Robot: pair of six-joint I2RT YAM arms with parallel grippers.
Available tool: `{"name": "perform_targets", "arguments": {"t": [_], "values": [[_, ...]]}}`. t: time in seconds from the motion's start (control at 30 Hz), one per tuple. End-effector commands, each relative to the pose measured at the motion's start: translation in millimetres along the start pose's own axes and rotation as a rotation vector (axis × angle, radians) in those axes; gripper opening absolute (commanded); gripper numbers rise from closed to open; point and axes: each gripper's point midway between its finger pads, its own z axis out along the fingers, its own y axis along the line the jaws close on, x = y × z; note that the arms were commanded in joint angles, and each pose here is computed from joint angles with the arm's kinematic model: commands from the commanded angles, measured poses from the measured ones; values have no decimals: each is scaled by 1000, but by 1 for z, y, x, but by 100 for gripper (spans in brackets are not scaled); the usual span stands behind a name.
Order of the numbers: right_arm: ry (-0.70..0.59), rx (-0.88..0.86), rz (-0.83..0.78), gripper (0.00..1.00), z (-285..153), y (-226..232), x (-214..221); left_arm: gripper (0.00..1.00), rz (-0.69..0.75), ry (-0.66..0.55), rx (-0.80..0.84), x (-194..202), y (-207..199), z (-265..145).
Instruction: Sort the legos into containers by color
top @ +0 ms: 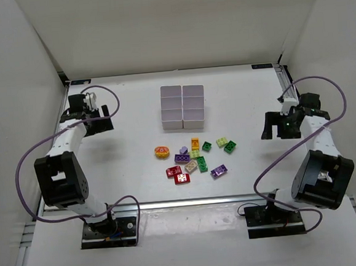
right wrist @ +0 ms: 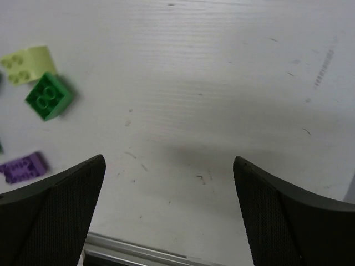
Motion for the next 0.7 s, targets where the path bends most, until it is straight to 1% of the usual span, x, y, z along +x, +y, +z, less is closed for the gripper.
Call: {"name": "perform_targets", "arguments": {"t": [0.0, 0.03, 0.07, 0.1, 0.13, 0.17, 0.2, 0.27, 0.3, 0.37, 0.4, 0.47, 0.5, 0.53, 0.57, 0.67], "values": [[-29, -248, -247, 99, -19, 62, -8, 99, 127, -23, 159, -14, -28, -17], [-34, -322, -329, 99, -24, 79, -3, 100, 192, -14, 197, -10, -32, -20], [-45, -378, -460, 98, -26, 92, 3, 99, 231, -13, 240, -9, -38, -24], [-55, -410, -551, 95, -27, 111, 6, 99, 268, -29, 317, -10, -51, -33], [-56, -433, -601, 94, -26, 121, 11, 99, 327, -36, 348, -8, -54, -37], [-48, -484, -704, 92, -22, 136, 22, 99, 352, -33, 374, -5, -56, -41], [-59, -527, -773, 89, -20, 150, 25, 99, 380, -46, 417, -5, -64, -47], [-64, -590, -855, 88, -14, 163, 36, 99, 441, -58, 448, -6, -67, -51], [-103, -609, -941, 89, -9, 168, 33, 99, 452, -58, 467, -7, -69, -54], [-121, -663, -1025, 89, -1, 177, 37, 99, 478, -61, 490, -9, -73, -57], [-143, -677, -1102, 89, 2, 179, 35, 99, 483, -64, 490, -12, -73, -57], [-97, -735, -1144, 90, 10, 181, 44, 99, 496, -69, 498, -19, -76, -57], [-94, -750, -1182, 91, 12, 181, 42, 99, 500, -73, 502, -21, -77, -58], [-111, -755, -1258, 92, 15, 179, 41, 99, 500, -76, 500, -26, -77, -57], [-95, -753, -1284, 93, 22, 174, 42, 99, 499, -82, 500, -29, -78, -58], [-137, -723, -1368, 95, 39, 166, 28, 99, 496, -81, 491, -34, -78, -55]]}}
